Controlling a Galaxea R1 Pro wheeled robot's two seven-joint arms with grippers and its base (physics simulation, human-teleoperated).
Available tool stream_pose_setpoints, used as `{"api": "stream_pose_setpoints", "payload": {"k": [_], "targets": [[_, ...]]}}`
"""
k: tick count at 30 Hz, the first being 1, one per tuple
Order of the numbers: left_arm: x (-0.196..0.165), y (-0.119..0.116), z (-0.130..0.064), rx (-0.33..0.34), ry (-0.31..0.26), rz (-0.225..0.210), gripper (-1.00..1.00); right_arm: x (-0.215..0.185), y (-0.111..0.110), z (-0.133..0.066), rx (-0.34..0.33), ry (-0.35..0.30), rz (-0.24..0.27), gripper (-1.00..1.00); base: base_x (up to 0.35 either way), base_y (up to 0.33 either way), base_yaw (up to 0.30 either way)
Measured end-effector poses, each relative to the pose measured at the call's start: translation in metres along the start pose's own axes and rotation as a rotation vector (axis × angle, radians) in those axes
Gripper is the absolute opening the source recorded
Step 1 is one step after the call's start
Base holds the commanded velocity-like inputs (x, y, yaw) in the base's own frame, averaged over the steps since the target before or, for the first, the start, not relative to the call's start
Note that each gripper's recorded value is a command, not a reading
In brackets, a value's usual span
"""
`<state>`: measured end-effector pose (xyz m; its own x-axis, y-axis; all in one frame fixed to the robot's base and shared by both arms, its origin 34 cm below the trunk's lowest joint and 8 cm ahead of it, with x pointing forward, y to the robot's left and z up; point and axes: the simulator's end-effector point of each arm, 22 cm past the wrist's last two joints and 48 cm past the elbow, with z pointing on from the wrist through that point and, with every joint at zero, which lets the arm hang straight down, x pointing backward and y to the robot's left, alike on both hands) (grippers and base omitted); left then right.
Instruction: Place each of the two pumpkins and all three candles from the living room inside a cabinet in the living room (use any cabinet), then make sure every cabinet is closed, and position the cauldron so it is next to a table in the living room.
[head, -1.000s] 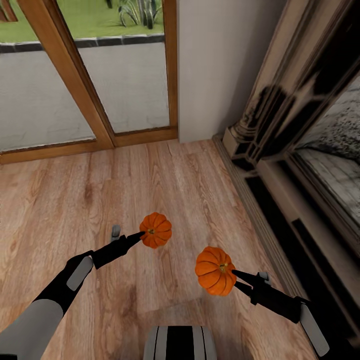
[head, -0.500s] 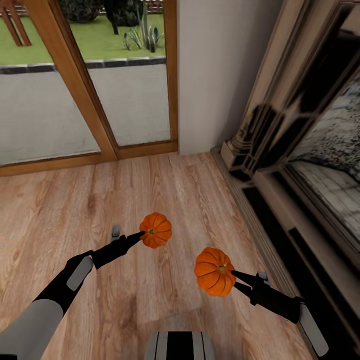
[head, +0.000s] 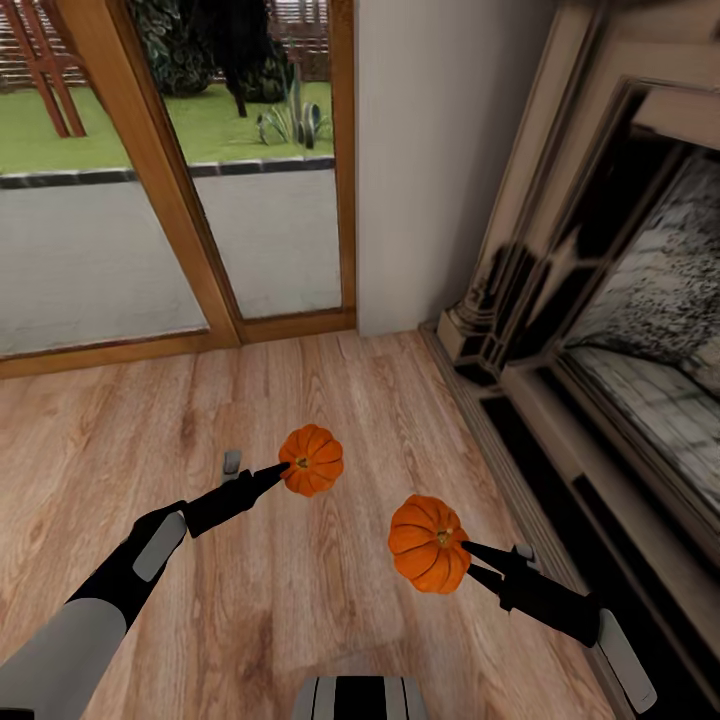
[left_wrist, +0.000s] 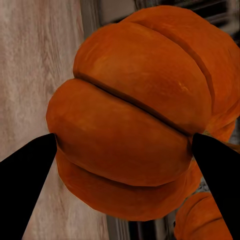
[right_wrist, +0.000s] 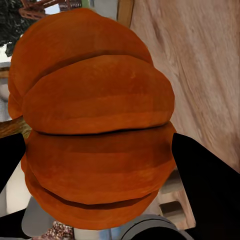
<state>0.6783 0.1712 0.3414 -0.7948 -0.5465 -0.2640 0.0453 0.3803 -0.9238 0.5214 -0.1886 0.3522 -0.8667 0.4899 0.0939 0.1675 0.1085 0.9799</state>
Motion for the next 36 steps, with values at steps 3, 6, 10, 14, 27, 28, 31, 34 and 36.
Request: {"api": "stream_pose_setpoints", "payload": {"k": [3, 6, 10, 14, 27, 28, 31, 34, 36], "targets": [[-0.004, -0.008, -0.001, 0.008, -0.006, 0.011, -1.0, -0.001, 0.007, 0.0, -0.008, -0.002, -0.013, -1.0, 0.0, 0.0, 0.0], [-0.008, -0.016, -0.002, 0.016, -0.012, 0.02, -1.0, -0.003, 0.013, -0.001, -0.014, -0.005, -0.025, -1.0, 0.0, 0.0, 0.0], [-0.01, -0.02, -0.003, 0.019, -0.014, 0.029, -1.0, -0.003, 0.017, -0.001, -0.016, -0.005, -0.036, -1.0, 0.0, 0.0, 0.0], [-0.01, -0.02, -0.004, 0.02, -0.014, 0.028, -1.0, -0.003, 0.017, -0.001, -0.016, -0.006, -0.035, -1.0, 0.0, 0.0, 0.0], [-0.011, -0.024, -0.004, 0.024, -0.016, 0.033, -1.0, -0.004, 0.019, -0.002, -0.016, -0.006, -0.039, -1.0, -0.19, 0.0, 0.086], [-0.011, -0.024, -0.004, 0.025, -0.016, 0.034, -1.0, -0.004, 0.019, -0.002, -0.016, -0.006, -0.041, -1.0, -0.332, 0.0, 0.177], [-0.012, -0.026, -0.005, 0.028, -0.018, 0.037, -1.0, -0.004, 0.021, -0.002, -0.018, -0.006, -0.045, -1.0, -0.335, 0.0, 0.183], [-0.013, -0.028, -0.005, 0.03, -0.019, 0.041, -1.0, -0.004, 0.022, -0.002, -0.018, -0.006, -0.049, -1.0, -0.337, 0.023, 0.186], [-0.013, -0.03, -0.005, 0.031, -0.02, 0.044, -1.0, -0.004, 0.023, -0.002, -0.019, -0.005, -0.052, -1.0, -0.337, 0.058, 0.187]]}}
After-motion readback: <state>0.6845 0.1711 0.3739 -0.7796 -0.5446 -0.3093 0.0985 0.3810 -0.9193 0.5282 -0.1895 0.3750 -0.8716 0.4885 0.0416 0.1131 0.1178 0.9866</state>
